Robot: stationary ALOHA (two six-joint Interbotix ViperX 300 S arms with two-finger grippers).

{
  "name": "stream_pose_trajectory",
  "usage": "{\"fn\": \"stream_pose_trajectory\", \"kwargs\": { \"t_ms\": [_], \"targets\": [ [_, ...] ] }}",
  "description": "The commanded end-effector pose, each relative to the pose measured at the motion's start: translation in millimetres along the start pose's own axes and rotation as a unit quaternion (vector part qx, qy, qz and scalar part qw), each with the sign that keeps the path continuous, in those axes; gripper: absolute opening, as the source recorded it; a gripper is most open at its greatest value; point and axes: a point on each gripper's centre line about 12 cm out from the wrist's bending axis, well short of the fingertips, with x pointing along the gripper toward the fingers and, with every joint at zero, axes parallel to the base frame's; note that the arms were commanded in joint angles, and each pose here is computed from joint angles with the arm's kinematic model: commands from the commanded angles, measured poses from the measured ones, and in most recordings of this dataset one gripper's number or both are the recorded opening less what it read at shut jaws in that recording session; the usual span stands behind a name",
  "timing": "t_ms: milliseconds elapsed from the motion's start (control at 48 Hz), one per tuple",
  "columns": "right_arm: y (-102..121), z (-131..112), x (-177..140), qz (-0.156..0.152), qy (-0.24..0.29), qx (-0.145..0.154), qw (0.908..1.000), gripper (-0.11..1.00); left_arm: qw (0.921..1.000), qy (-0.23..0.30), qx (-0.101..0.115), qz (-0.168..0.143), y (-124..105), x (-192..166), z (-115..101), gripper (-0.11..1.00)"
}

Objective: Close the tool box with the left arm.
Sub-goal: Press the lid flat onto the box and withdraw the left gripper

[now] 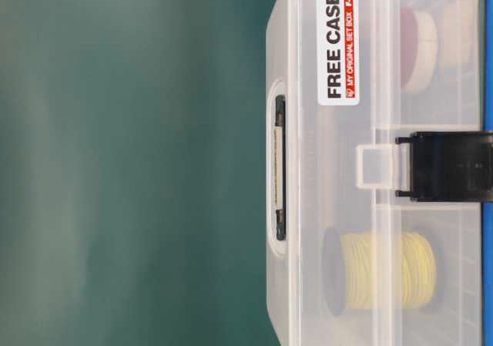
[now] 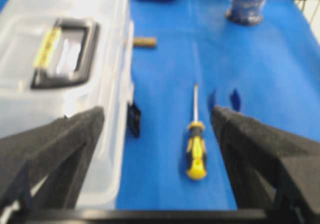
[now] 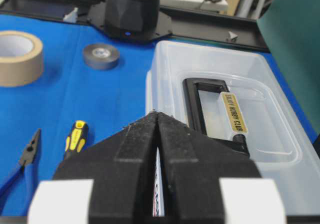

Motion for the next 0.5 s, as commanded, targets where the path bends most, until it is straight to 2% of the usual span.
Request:
{"fn": "stream_pose_trajectory", "kwargs": {
  "t_ms": [0, 250, 479],
  "targets": [
    [-0.3, 7.8, 1.1, -0.001, -0.012, 0.002, 0.9999, 0.00, 0.9997, -0.024, 0.001, -0.001, 0.0, -7.0, -7.7, 0.85],
    [-0.3, 6.1, 1.4, -0.001, -0.010, 0.002, 0.9999, 0.00, 0.9997, -0.024, 0.001, 0.000, 0.6, -15.2, -33.9, 0.85],
    [-0.3, 6.2, 0.9, -0.001, -0.009, 0.002, 1.0000, 0.00, 0.9999, -0.016, 0.001, 0.000, 0.7, -14.0, -39.5, 0.85]
  ]
}}
